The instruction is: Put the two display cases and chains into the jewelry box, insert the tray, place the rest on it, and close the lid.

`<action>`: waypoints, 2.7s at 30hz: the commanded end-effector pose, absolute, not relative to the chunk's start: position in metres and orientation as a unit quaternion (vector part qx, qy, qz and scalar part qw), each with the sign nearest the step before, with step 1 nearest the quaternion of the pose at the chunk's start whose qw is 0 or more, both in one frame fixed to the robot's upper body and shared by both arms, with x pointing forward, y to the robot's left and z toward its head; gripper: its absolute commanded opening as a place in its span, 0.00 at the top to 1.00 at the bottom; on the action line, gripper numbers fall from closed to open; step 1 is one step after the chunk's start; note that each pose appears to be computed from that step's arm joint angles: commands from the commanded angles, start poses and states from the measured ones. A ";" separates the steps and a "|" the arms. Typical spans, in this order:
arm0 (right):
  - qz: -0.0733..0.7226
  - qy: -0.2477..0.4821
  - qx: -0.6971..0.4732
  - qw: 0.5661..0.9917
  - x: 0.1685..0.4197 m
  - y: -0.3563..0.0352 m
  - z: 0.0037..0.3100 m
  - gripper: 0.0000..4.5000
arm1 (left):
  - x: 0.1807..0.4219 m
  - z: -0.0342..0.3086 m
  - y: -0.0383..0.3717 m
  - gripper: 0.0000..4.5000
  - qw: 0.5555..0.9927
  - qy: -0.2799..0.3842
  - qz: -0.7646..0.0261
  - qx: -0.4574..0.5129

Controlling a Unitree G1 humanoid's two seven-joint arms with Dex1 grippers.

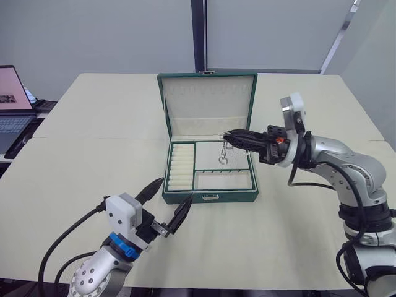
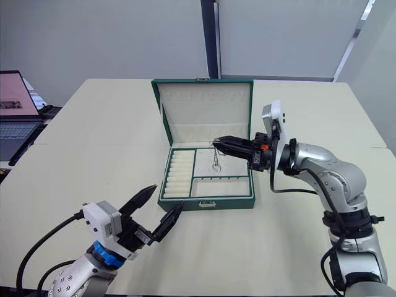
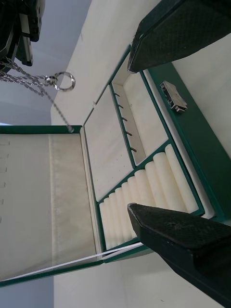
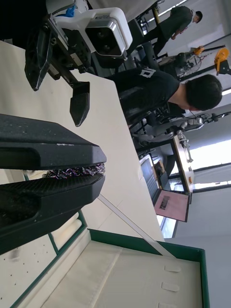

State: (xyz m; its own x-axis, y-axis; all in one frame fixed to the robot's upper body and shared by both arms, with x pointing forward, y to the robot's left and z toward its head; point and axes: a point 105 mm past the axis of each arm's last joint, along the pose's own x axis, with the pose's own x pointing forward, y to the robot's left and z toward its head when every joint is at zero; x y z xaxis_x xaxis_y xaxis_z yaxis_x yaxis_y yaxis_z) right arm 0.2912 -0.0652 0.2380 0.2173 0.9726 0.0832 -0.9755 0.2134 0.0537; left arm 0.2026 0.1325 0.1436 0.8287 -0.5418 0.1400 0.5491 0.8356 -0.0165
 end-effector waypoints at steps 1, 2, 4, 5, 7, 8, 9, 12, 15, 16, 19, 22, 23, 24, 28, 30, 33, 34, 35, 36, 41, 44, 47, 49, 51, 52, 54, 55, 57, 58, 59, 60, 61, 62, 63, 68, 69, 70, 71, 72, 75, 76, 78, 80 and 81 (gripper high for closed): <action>0.628 -0.031 0.042 0.777 0.287 -0.062 0.239 1.00 | 0.201 0.155 0.130 0.00 0.952 -0.091 -0.293 -0.017; 0.627 -0.029 0.042 0.777 0.288 -0.061 0.237 1.00 | 0.201 0.155 0.130 0.00 0.952 -0.092 -0.293 -0.017; 0.625 -0.025 0.043 0.779 0.288 -0.060 0.231 1.00 | 0.202 0.155 0.129 0.00 0.951 -0.093 -0.295 -0.018; 0.624 -0.023 0.043 0.780 0.288 -0.059 0.229 1.00 | 0.203 0.154 0.128 0.00 0.951 -0.093 -0.296 -0.018; 0.623 -0.019 0.042 0.781 0.288 -0.058 0.224 1.00 | 0.203 0.154 0.127 0.00 0.949 -0.092 -0.299 -0.017; 0.622 -0.017 0.042 0.782 0.288 -0.058 0.221 1.00 | 0.203 0.154 0.127 0.00 0.949 -0.092 -0.301 -0.017; 0.621 -0.014 0.041 0.783 0.287 -0.057 0.218 1.00 | 0.204 0.154 0.127 0.00 0.948 -0.093 -0.303 -0.017; 0.619 -0.007 0.038 0.785 0.287 -0.057 0.211 1.00 | 0.205 0.155 0.126 0.00 0.947 -0.095 -0.305 -0.016; 0.615 0.002 0.036 0.788 0.287 -0.059 0.203 1.00 | 0.206 0.155 0.125 0.00 0.946 -0.095 -0.309 -0.015; 0.614 0.005 0.035 0.789 0.287 -0.059 0.200 1.00 | 0.206 0.155 0.125 0.00 0.946 -0.095 -0.310 -0.014; 0.611 0.010 0.032 0.791 0.287 -0.060 0.194 1.00 | 0.207 0.156 0.123 0.00 0.945 -0.096 -0.313 -0.014; 0.608 0.016 0.028 0.793 0.288 -0.060 0.188 1.00 | 0.208 0.156 0.122 0.00 0.944 -0.097 -0.315 -0.014; 0.608 0.019 0.026 0.794 0.288 -0.060 0.185 1.00 | 0.208 0.157 0.122 0.00 0.944 -0.098 -0.315 -0.014; 0.607 0.020 0.024 0.794 0.288 -0.060 0.184 1.00 | 0.208 0.157 0.122 0.00 0.944 -0.098 -0.315 -0.014; 0.604 0.029 0.012 0.796 0.289 -0.061 0.174 1.00 | 0.208 0.157 0.122 0.00 0.943 -0.098 -0.316 -0.014; 0.599 0.031 0.004 0.800 0.291 -0.062 0.170 1.00 | 0.209 0.157 0.122 0.00 0.943 -0.098 -0.317 -0.014; 0.593 0.034 -0.005 0.804 0.294 -0.062 0.166 1.00 | 0.209 0.158 0.121 0.00 0.943 -0.098 -0.317 -0.013; 0.591 0.034 -0.007 0.806 0.295 -0.063 0.165 1.00 | 0.209 0.158 0.121 0.00 0.943 -0.099 -0.317 -0.013; 0.590 0.034 -0.010 0.807 0.295 -0.063 0.164 1.00 | 0.209 0.158 0.120 0.00 0.943 -0.099 -0.318 -0.014; 0.589 0.034 -0.012 0.807 0.296 -0.064 0.163 1.00 | 0.209 0.158 0.120 0.00 0.943 -0.099 -0.318 -0.014; 0.597 0.037 -0.015 0.801 0.291 -0.064 0.163 1.00 | 0.210 0.158 0.120 0.00 0.943 -0.099 -0.318 -0.015; 0.604 0.042 -0.016 0.796 0.288 -0.064 0.162 0.74 | 0.211 0.158 0.120 0.00 0.943 -0.098 -0.318 -0.014; 0.605 0.041 -0.013 0.795 0.287 -0.065 0.163 0.57 | 0.211 0.158 0.120 0.00 0.943 -0.097 -0.318 -0.014; 0.604 0.039 -0.010 0.796 0.287 -0.065 0.164 0.44 | 0.212 0.157 0.120 0.00 0.943 -0.096 -0.318 -0.015; 0.602 0.036 -0.005 0.798 0.288 -0.067 0.167 0.31 | 0.213 0.157 0.119 0.00 0.943 -0.096 -0.317 -0.016; 0.600 0.033 -0.002 0.800 0.289 -0.069 0.169 0.25 | 0.214 0.157 0.119 0.00 0.943 -0.096 -0.317 -0.015; 0.595 0.029 0.002 0.803 0.290 -0.073 0.172 0.10 | 0.215 0.158 0.120 0.00 0.944 -0.096 -0.316 -0.014; 0.587 0.024 0.008 0.810 0.292 -0.078 0.175 0.03 | 0.216 0.158 0.121 0.00 0.945 -0.095 -0.313 -0.014; 0.566 0.015 0.018 0.824 0.298 -0.089 0.181 0.00 | 0.220 0.158 0.125 0.00 0.947 -0.094 -0.306 -0.012; 0.557 0.011 0.019 0.830 0.300 -0.095 0.183 0.00 | 0.222 0.158 0.128 0.00 0.949 -0.093 -0.301 -0.007; 0.546 0.007 0.016 0.838 0.302 -0.101 0.185 0.00 | 0.224 0.159 0.134 0.00 0.952 -0.090 -0.291 -0.003; 0.532 0.001 0.013 0.846 0.304 -0.108 0.187 0.00 | 0.226 0.161 0.145 0.00 0.958 -0.088 -0.273 0.002; 0.523 -0.003 0.012 0.852 0.305 -0.113 0.189 0.00 | 0.228 0.163 0.152 0.00 0.961 -0.087 -0.261 0.005; 0.511 -0.005 0.013 0.859 0.306 -0.120 0.191 0.00 | 0.230 0.165 0.165 0.00 0.967 -0.087 -0.240 0.010; 0.495 -0.007 0.012 0.869 0.308 -0.128 0.192 0.00 | 0.232 0.166 0.181 0.00 0.972 -0.085 -0.217 0.017; 0.411 -0.007 0.000 0.912 0.321 -0.159 0.180 0.00 | 0.246 0.169 0.232 0.00 0.981 -0.074 -0.163 0.074; 0.392 -0.009 0.000 0.920 0.325 -0.164 0.175 0.00 | 0.252 0.171 0.243 0.00 0.982 -0.074 -0.149 0.087; 0.376 -0.010 0.005 0.926 0.328 -0.167 0.171 0.00 | 0.257 0.173 0.254 0.00 0.984 -0.073 -0.135 0.093; 0.366 -0.011 0.009 0.930 0.330 -0.167 0.167 0.00 | 0.262 0.171 0.263 0.00 0.985 -0.066 -0.126 0.096; 0.355 -0.012 0.010 0.935 0.333 -0.167 0.163 0.00 | 0.267 0.165 0.269 0.00 0.987 -0.051 -0.123 0.094; 0.333 -0.018 0.011 0.943 0.340 -0.162 0.153 0.04 | 0.281 0.144 0.275 0.00 0.988 -0.015 -0.127 0.083; 0.329 -0.019 0.014 0.944 0.341 -0.159 0.150 0.09 | 0.287 0.138 0.274 0.00 0.989 -0.004 -0.128 0.071; 0.316 -0.020 0.016 0.948 0.344 -0.157 0.144 0.22 | 0.298 0.126 0.270 0.09 0.990 0.011 -0.129 0.051; 0.302 -0.016 0.011 0.953 0.347 -0.155 0.137 0.38 | 0.306 0.114 0.261 0.21 0.989 0.026 -0.142 0.035; 0.297 -0.012 0.004 0.955 0.348 -0.153 0.133 0.45 | 0.309 0.109 0.256 0.27 0.988 0.029 -0.151 0.035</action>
State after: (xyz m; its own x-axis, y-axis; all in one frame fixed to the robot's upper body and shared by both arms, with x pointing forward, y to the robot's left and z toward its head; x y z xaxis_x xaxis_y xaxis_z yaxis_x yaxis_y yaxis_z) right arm 0.3460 -0.1522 0.1264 0.8083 0.5888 -0.0013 -0.5881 0.8074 0.0471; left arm 0.3062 0.2608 0.1097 0.9583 -0.2768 -0.0714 0.2801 0.9590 0.0426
